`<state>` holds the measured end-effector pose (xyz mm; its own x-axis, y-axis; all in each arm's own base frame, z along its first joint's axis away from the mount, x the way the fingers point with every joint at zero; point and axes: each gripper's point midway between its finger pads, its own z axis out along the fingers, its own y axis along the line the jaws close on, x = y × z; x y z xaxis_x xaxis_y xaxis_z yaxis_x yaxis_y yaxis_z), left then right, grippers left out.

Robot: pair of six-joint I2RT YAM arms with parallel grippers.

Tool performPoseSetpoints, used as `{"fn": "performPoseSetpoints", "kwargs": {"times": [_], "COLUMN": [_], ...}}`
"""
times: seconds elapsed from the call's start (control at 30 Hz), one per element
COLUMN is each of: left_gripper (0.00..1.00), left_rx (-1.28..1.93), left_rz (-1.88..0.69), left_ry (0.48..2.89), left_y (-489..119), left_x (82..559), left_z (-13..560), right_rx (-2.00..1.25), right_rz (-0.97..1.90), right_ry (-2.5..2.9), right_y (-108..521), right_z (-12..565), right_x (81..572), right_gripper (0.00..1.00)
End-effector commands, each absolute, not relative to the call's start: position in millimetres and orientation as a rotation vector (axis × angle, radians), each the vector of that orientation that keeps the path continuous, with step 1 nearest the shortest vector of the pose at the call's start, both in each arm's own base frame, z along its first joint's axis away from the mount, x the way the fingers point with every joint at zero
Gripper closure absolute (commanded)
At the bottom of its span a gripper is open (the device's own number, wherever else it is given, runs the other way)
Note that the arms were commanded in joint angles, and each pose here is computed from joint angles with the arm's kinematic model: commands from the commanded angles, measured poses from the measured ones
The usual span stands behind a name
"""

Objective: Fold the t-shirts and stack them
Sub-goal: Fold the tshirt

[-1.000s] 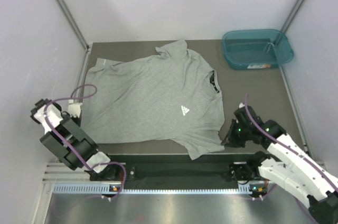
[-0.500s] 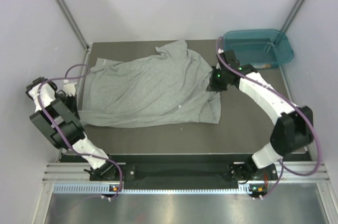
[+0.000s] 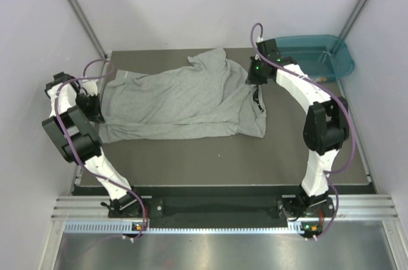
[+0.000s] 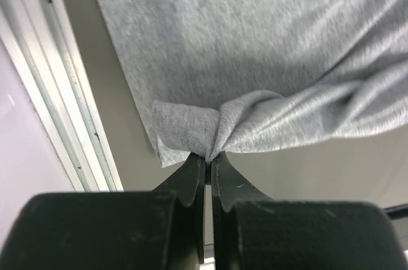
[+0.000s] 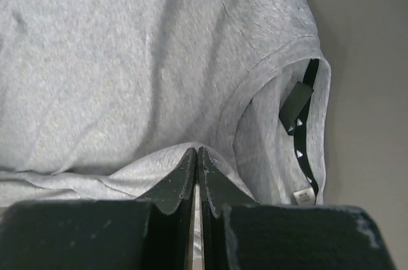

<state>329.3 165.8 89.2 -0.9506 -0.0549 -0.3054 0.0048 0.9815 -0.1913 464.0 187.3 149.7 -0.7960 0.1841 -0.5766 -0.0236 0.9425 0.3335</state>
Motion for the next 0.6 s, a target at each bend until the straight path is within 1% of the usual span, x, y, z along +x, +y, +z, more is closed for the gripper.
{"fn": "performPoseSetpoints", "kwargs": {"times": [0.0,0.13,0.37,0.57], "left_gripper": [1.00,1.00,1.00,1.00], "left_rx": [-0.103,-0.140,-0.169,-0.181], "left_rz": [-0.171,-0.169,-0.191,-0.175], "left_ry": [2.744,2.734,2.745,2.754], "left_y": [182.4,184.9,181.0,182.6], "left_x": [350.1,355.9,356.6,359.1], "left_z": [102.9,100.6,88.0,81.4], "right_rx": [0.108,0.123,0.103,0.093], "right_rz": [0.424,0.435,0.459,0.486], "right_ry": [2.345,2.307,2.337,2.316], "right_y": [179.0,175.1,182.6,190.1], "right_z": [176.0,182.9,163.0,160.6], "right_x": [494.3,508.9,516.6,528.6], "right_gripper": [1.00,1.00,1.00,1.00]}}
